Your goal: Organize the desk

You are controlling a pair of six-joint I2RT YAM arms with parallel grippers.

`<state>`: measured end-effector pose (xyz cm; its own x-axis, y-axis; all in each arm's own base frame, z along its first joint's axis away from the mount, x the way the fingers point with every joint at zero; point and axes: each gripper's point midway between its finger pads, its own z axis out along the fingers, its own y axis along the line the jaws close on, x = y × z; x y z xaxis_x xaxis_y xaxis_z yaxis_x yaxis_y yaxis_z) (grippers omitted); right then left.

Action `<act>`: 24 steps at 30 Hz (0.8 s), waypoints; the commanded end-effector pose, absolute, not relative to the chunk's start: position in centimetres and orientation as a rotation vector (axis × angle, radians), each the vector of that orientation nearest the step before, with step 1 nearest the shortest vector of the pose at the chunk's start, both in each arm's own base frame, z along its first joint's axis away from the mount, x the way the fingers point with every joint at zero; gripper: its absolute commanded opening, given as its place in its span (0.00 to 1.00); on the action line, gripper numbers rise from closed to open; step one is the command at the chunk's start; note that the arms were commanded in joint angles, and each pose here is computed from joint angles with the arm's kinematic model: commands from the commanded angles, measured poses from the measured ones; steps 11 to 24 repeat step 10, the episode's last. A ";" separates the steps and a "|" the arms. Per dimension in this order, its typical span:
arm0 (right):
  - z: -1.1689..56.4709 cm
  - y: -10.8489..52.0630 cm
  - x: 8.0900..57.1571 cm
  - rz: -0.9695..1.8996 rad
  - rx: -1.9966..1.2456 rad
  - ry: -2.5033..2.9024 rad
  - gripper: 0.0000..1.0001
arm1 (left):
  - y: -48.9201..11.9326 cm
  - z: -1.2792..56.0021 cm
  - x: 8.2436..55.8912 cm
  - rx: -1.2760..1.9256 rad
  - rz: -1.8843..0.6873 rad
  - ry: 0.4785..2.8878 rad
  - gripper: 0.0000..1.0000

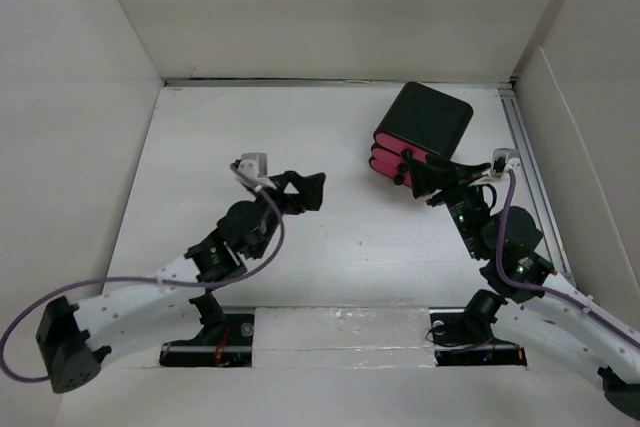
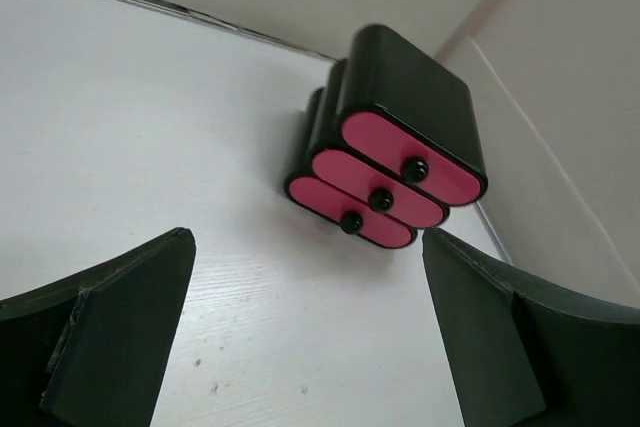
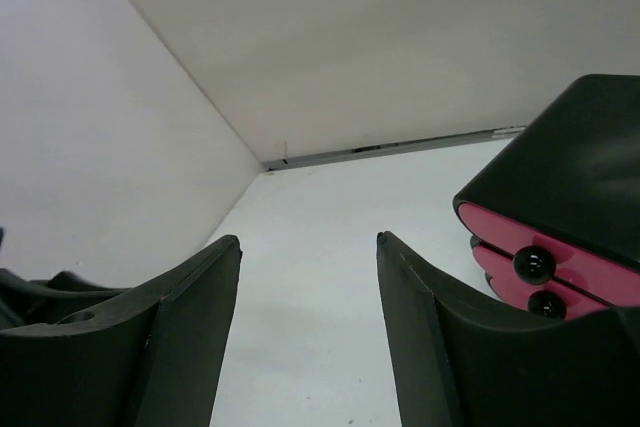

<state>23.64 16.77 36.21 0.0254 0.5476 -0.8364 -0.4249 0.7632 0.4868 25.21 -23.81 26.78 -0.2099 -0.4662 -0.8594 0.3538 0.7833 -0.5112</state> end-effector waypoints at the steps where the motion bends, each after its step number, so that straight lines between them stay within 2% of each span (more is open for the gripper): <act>1: 38.4 16.5 22.9 0.805 0.115 1.280 0.62 | -17.4 25.3 24.3 -0.315 -0.638 1.617 0.94; 3: 38.7 16.5 22.8 0.820 0.113 1.273 0.62 | -15.6 23.9 23.6 -0.362 -0.631 1.626 0.94; 7: 39.1 16.8 22.4 0.842 0.096 1.264 0.62 | -13.8 24.8 21.7 -0.401 -0.752 1.549 0.93; 24: 39.7 16.9 22.1 0.864 0.087 1.251 0.62 | -13.6 25.0 21.2 -0.398 -0.784 1.537 0.95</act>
